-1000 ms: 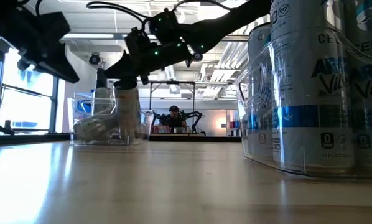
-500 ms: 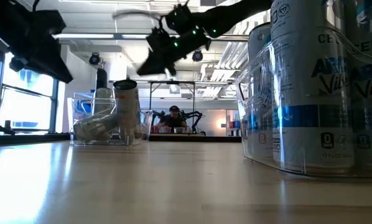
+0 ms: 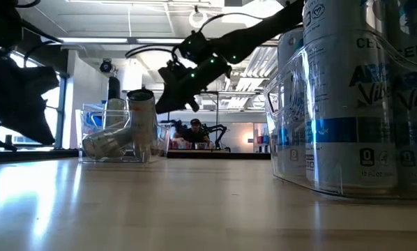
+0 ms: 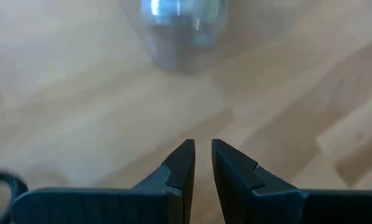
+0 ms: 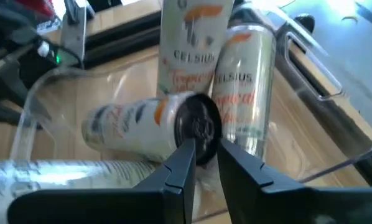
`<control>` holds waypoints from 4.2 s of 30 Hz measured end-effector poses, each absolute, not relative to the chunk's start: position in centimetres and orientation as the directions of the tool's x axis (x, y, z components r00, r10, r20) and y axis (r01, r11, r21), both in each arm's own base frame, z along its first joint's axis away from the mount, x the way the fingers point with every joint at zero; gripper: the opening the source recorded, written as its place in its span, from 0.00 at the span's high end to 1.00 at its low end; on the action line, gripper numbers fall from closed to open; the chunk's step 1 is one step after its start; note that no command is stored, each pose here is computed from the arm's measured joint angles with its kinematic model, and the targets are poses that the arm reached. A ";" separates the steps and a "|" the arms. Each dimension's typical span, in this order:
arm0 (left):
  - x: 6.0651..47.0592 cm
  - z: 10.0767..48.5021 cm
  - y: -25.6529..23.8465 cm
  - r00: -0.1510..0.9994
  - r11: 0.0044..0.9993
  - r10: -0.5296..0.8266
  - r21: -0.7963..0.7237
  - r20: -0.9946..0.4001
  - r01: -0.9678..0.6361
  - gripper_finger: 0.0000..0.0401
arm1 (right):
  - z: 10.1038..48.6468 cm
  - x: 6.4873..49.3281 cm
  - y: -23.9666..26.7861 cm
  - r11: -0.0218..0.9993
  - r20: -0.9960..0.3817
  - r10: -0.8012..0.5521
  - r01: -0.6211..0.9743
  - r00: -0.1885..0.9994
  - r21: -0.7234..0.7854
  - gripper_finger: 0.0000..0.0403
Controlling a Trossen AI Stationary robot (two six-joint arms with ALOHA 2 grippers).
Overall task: Sort soda cans
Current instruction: Adjust the white/yellow soda cans
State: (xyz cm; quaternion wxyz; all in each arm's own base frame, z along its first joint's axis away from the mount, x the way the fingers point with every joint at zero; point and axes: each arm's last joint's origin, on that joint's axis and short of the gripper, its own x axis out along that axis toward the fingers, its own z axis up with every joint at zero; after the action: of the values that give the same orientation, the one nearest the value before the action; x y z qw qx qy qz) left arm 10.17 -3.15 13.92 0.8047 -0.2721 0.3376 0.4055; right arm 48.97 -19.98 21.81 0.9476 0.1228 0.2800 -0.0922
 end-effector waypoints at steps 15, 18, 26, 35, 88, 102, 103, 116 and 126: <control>10.5 14.3 -1.6 0.407 0.494 0.691 -0.021 -0.597 -0.869 0.88 | 21.8 49.3 -20.2 0.941 -0.528 -0.169 0.295 0.832 0.164 0.85; 10.5 14.2 -1.3 0.384 0.467 0.696 -0.023 -0.606 -0.884 0.88 | 21.8 49.2 -20.3 0.942 -0.527 -0.163 0.290 0.834 0.169 0.85; 10.4 13.8 0.2 0.290 0.382 0.762 0.040 -0.579 -0.923 0.88 | 21.2 49.3 -19.8 0.957 -0.560 -0.143 0.257 0.816 0.132 0.85; 10.8 11.8 1.0 0.318 0.404 0.789 0.053 -0.525 -0.913 0.88 | 24.0 47.4 -19.2 0.984 -0.633 -0.136 0.176 0.763 0.000 0.85; 11.7 11.9 2.6 0.308 0.432 0.787 0.120 -0.534 -0.894 0.88 | 28.4 42.4 -9.9 0.943 -0.795 -0.326 0.115 0.511 -0.313 0.44; 12.1 12.2 1.8 0.372 0.471 0.787 0.089 -0.493 -0.878 0.88 | 22.8 37.5 -4.6 0.978 -0.187 -0.059 0.019 0.981 -0.206 0.48; 12.1 12.2 1.8 0.375 0.471 0.785 0.083 -0.492 -0.878 0.88 | 23.2 37.6 -4.5 0.977 -0.144 -0.056 0.024 0.988 -0.212 0.48; 12.1 12.2 1.7 0.383 0.459 0.778 0.033 -0.498 -0.888 0.88 | 23.8 43.3 -4.9 0.944 -0.313 -0.066 -0.043 0.947 -0.327 0.22; 12.1 12.2 1.7 0.384 0.469 0.773 0.048 -0.505 -0.882 0.88 | 22.4 47.5 -5.7 0.929 -0.423 -0.127 -0.041 0.897 -0.367 0.12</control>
State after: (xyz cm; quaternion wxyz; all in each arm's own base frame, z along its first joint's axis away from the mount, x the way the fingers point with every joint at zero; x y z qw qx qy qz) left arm 12.11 1.68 12.15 0.8238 -0.1151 0.2360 0.5024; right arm 47.46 -5.72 22.43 0.9560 -0.1864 0.2254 -0.0223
